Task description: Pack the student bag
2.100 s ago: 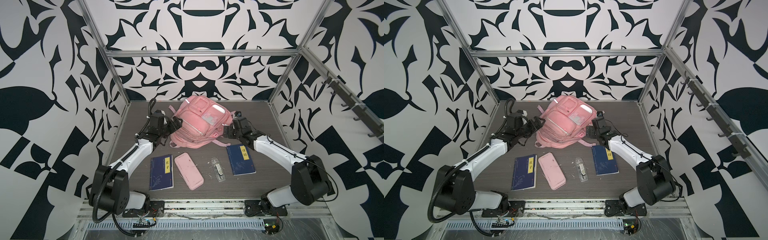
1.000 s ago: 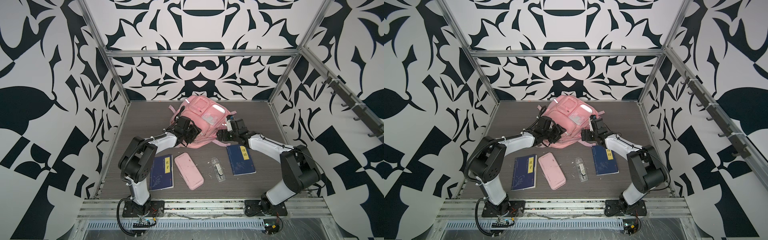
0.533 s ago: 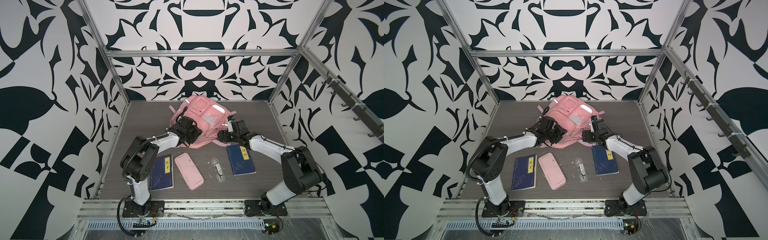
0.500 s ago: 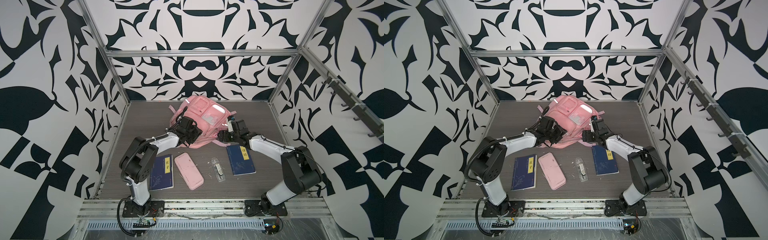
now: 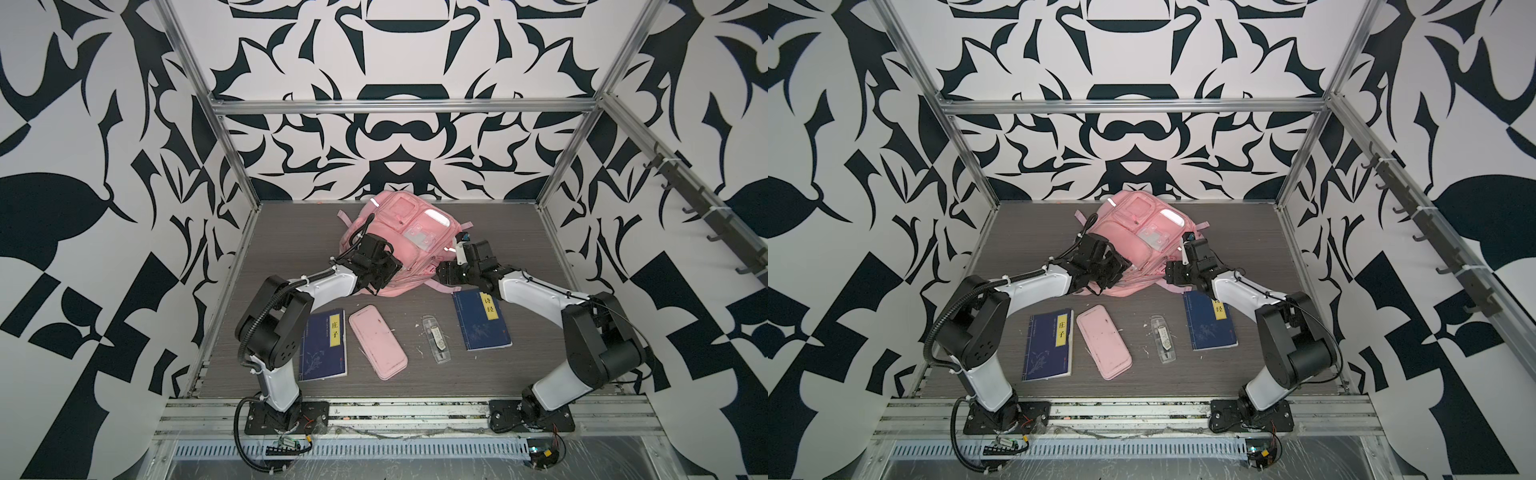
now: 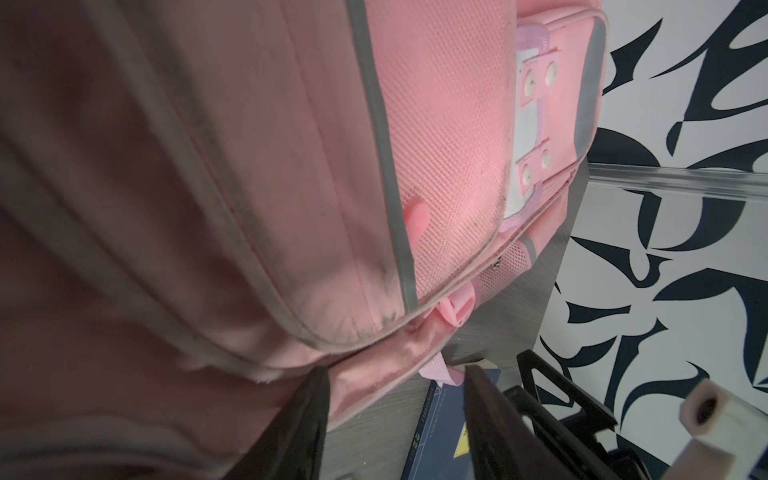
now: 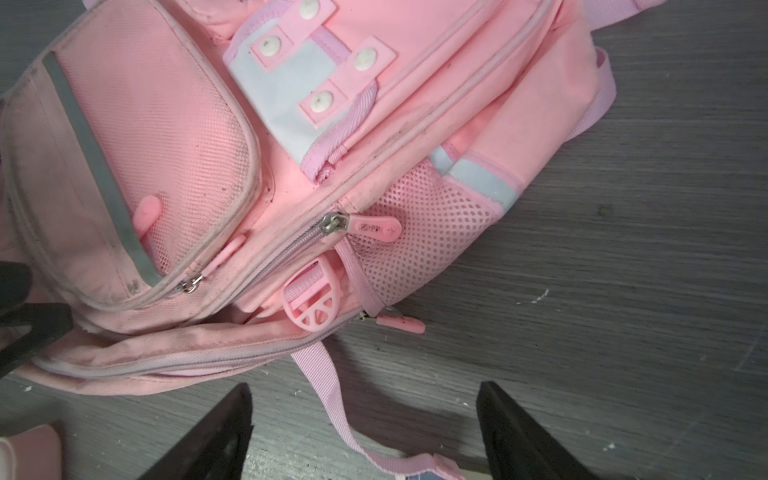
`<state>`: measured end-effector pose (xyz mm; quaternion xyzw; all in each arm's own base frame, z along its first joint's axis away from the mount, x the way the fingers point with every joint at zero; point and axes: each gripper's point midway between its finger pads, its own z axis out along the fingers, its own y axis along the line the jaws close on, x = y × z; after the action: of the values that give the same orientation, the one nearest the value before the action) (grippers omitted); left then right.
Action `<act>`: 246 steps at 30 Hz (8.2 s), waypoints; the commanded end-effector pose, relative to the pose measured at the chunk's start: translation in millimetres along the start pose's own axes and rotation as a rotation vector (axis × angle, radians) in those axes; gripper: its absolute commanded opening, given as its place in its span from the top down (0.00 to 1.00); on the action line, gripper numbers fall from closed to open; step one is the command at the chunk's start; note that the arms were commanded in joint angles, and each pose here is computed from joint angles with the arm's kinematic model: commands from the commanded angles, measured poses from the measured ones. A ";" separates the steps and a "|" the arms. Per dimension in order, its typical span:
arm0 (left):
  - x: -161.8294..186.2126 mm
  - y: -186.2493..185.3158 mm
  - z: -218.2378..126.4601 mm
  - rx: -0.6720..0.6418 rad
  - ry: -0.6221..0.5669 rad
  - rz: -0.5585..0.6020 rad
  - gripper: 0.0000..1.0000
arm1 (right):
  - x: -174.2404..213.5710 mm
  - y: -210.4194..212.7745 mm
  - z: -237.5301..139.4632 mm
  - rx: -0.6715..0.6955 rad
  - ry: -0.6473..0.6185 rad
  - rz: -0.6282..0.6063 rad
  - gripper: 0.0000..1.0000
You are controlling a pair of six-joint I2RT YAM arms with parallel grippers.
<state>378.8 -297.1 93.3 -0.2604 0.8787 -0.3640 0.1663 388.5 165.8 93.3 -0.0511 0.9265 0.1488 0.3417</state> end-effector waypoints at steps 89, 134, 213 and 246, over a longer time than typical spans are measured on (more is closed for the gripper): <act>-33.1 -19.4 -14.3 0.068 0.068 0.154 1.00 | 22.3 3.7 61.6 -0.040 0.118 -0.055 0.60; -25.6 42.2 17.7 -0.029 0.112 0.044 1.00 | 43.4 3.7 51.3 -0.014 0.132 -0.059 0.77; -33.0 -45.9 -9.6 0.200 0.110 0.039 1.00 | 17.7 215.3 6.2 -0.566 0.153 -0.080 1.00; -80.7 16.4 -32.6 -0.184 0.145 0.449 0.60 | 33.4 49.7 -44.3 -0.242 0.202 0.054 1.00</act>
<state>429.2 -240.6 138.7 -0.0503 0.9334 -0.3066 0.1797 329.1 199.1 106.5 -0.0669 0.9357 0.2642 0.2241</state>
